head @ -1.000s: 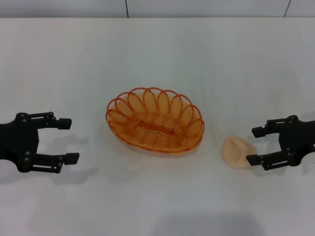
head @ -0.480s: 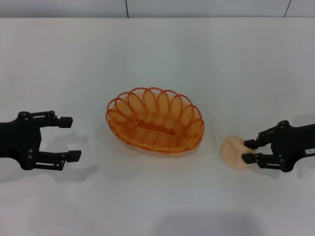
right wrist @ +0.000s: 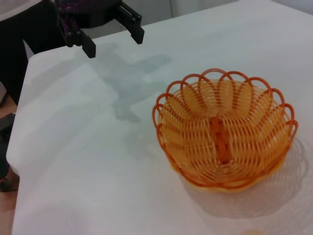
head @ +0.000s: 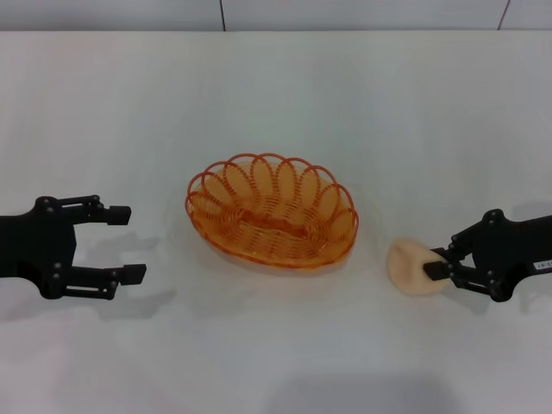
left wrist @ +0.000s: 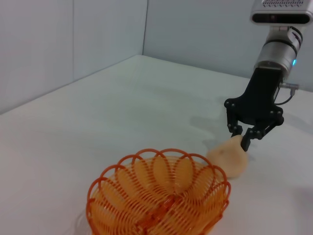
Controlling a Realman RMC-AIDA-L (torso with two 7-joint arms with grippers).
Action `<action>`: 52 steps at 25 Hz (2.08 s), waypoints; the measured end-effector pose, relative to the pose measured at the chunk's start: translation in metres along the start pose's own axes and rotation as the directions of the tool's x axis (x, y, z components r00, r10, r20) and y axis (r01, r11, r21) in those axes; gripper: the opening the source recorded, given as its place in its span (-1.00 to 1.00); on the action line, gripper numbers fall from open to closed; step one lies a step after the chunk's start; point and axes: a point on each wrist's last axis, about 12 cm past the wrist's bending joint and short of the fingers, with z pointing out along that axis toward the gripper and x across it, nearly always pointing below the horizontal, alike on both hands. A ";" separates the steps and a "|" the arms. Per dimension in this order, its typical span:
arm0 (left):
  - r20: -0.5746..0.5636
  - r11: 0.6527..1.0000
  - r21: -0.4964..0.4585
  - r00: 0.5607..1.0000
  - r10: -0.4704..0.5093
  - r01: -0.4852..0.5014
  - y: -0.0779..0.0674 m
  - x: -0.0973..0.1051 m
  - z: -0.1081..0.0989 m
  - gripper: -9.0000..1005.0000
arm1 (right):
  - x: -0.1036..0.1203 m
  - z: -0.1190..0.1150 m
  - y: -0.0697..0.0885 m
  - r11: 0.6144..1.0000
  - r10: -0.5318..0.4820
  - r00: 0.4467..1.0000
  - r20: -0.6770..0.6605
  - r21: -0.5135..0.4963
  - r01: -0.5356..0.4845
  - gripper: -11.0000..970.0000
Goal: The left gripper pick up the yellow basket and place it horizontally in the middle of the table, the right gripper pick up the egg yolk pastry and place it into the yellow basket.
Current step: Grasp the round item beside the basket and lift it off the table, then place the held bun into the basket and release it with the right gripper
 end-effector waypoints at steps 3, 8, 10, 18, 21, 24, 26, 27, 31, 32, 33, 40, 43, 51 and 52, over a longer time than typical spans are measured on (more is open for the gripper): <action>0.001 1.000 0.005 1.000 -0.007 0.007 -0.001 0.000 0.000 0.70 | -0.002 -0.004 0.000 1.000 -0.008 1.000 0.018 -0.006 0.008 -0.78; -0.007 1.000 0.000 1.000 -0.017 0.017 -0.001 -0.001 -0.002 0.70 | -0.017 -0.033 -0.007 0.999 -0.037 0.996 0.086 0.008 0.036 -0.82; -0.009 1.000 0.000 1.000 -0.019 0.019 -0.001 -0.001 -0.003 0.70 | -0.023 -0.040 -0.010 0.999 -0.050 0.992 0.113 0.021 0.048 -0.83; -0.005 1.000 0.001 1.000 -0.019 0.019 -0.001 -0.002 0.000 0.70 | -0.061 -0.015 -0.010 0.990 -0.136 0.965 0.225 -0.011 0.142 -0.89; -0.002 1.000 0.006 1.000 -0.016 0.016 -0.001 -0.003 0.004 0.70 | -0.070 0.002 -0.009 0.988 -0.141 0.952 0.270 -0.018 0.151 -0.90; -0.001 1.000 0.005 1.000 -0.018 0.018 -0.002 -0.003 0.003 0.70 | -0.077 0.019 -0.009 0.987 -0.157 0.944 0.289 0.002 0.163 -0.90; -0.001 1.000 0.000 1.000 -0.019 0.019 -0.002 -0.002 0.003 0.70 | -0.081 0.030 -0.008 0.985 -0.168 0.940 0.296 0.014 0.171 -0.91; -0.001 1.000 -0.001 1.000 -0.019 0.019 -0.002 -0.002 0.003 0.70 | -0.082 0.034 -0.007 0.985 -0.171 0.939 0.297 0.014 0.175 -0.91; -0.014 1.000 0.006 1.000 -0.021 0.021 -0.002 -0.001 0.005 0.70 | -0.083 0.052 0.000 0.981 -0.186 0.941 0.284 0.002 0.193 -0.90; -0.019 1.000 0.008 1.000 -0.022 0.022 -0.001 -0.001 0.006 0.70 | -0.084 0.058 0.002 0.979 -0.193 0.941 0.277 -0.003 0.202 -0.90; -0.022 1.000 0.009 0.999 -0.023 0.023 -0.001 -0.001 0.006 0.70 | -0.084 0.063 0.003 0.978 -0.199 0.942 0.270 -0.004 0.208 -0.90; -0.026 1.000 0.013 1.000 -0.015 0.015 -0.002 -0.003 0.010 0.70 | -0.079 0.078 0.004 0.985 -0.172 0.951 0.257 0.054 0.164 -0.84; -0.028 1.000 0.014 0.999 -0.016 0.016 -0.002 -0.002 0.010 0.70 | -0.077 0.078 0.004 0.987 -0.163 0.954 0.253 0.052 0.155 -0.64; -0.027 0.999 0.018 0.999 -0.026 0.026 -0.005 0.001 0.009 0.70 | -0.068 0.067 0.010 0.990 -0.137 0.949 0.285 0.014 0.139 0.01; -0.026 0.999 0.020 0.999 -0.024 0.025 -0.005 0.000 0.009 0.70 | -0.067 0.064 0.011 0.990 -0.133 0.947 0.292 0.004 0.138 0.11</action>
